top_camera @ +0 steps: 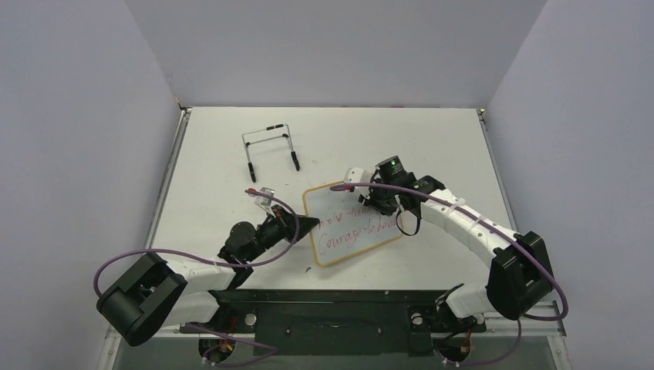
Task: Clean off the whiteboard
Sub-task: Erase the whiteboard at the whiteboard stand.
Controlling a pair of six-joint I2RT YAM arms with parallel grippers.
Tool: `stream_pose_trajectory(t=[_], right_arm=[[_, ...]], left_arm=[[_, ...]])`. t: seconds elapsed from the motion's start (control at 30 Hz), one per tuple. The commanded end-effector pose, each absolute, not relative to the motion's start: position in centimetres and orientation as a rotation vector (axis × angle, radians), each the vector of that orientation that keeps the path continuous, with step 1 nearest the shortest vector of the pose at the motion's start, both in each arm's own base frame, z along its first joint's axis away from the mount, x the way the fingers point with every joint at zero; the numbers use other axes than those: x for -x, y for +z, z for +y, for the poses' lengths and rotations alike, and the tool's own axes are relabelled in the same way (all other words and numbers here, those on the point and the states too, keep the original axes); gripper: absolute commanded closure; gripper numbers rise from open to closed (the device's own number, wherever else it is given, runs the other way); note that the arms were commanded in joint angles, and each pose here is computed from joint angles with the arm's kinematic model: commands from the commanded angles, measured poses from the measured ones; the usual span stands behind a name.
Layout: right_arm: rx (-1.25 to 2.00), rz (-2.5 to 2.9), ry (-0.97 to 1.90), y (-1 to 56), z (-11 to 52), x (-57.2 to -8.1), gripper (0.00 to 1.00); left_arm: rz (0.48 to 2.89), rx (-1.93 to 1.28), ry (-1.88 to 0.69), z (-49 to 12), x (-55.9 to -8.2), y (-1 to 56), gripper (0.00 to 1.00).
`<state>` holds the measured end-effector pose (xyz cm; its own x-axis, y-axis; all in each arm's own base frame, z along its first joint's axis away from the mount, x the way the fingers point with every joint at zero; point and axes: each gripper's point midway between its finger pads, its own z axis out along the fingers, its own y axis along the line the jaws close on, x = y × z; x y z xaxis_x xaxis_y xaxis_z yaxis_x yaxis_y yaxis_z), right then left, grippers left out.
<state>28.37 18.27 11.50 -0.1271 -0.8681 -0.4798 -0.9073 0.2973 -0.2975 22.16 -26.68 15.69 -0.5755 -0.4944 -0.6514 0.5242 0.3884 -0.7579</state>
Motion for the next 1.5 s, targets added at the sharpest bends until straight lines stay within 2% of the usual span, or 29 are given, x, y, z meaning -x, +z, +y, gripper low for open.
stream_pose_trajectory(t=[0.0,0.2,0.3,0.47,0.57,0.77,0.93,1.03,1.13,1.3,1.47], right_arm=[[1.37,2.04,-0.018,12.4,15.9,-31.2,1.0],[1.593,1.993,0.189,11.1,19.4,-27.4,1.0],[1.586,1.956,0.264,12.3,21.1,-27.0,1.0],[1.299,1.984,0.138,14.9,20.3,-31.2,1.0],[1.197,2.062,0.041,14.0,18.3,-32.8,1.0],[1.271,2.111,-0.021,12.4,16.9,-32.2,1.0],[1.576,2.016,0.178,11.4,19.3,-28.0,1.0],[1.604,1.989,0.21,11.8,20.9,-27.5,1.0],[1.528,1.988,0.228,12.9,21.9,-28.2,1.0],[1.214,2.013,0.142,16.1,20.9,-32.5,1.0],[1.226,2.128,-0.024,12.5,17.1,-33.0,1.0]], left_arm=[[1.53,-0.144,-1.435,-27.5,-21.3,20.2,1.0],[1.526,-0.14,-1.442,-27.5,-21.3,20.2,1.0],[1.529,-0.136,-1.438,-27.4,-21.3,20.1,1.0],[1.535,-0.139,-1.443,-27.7,-21.4,19.9,1.0],[1.54,-0.142,-1.45,-27.9,-21.5,19.9,1.0],[1.536,-0.14,-1.455,-27.9,-21.4,19.9,1.0],[1.533,-0.142,-1.452,-27.8,-21.3,20.1,1.0],[1.538,-0.144,-1.45,-27.8,-21.3,20.0,1.0],[1.541,-0.145,-1.45,-27.9,-21.4,19.9,1.0],[1.54,-0.144,-1.452,-28.0,-21.5,19.9,1.0],[1.535,-0.149,-1.459,-28.1,-21.4,20.0,1.0]])
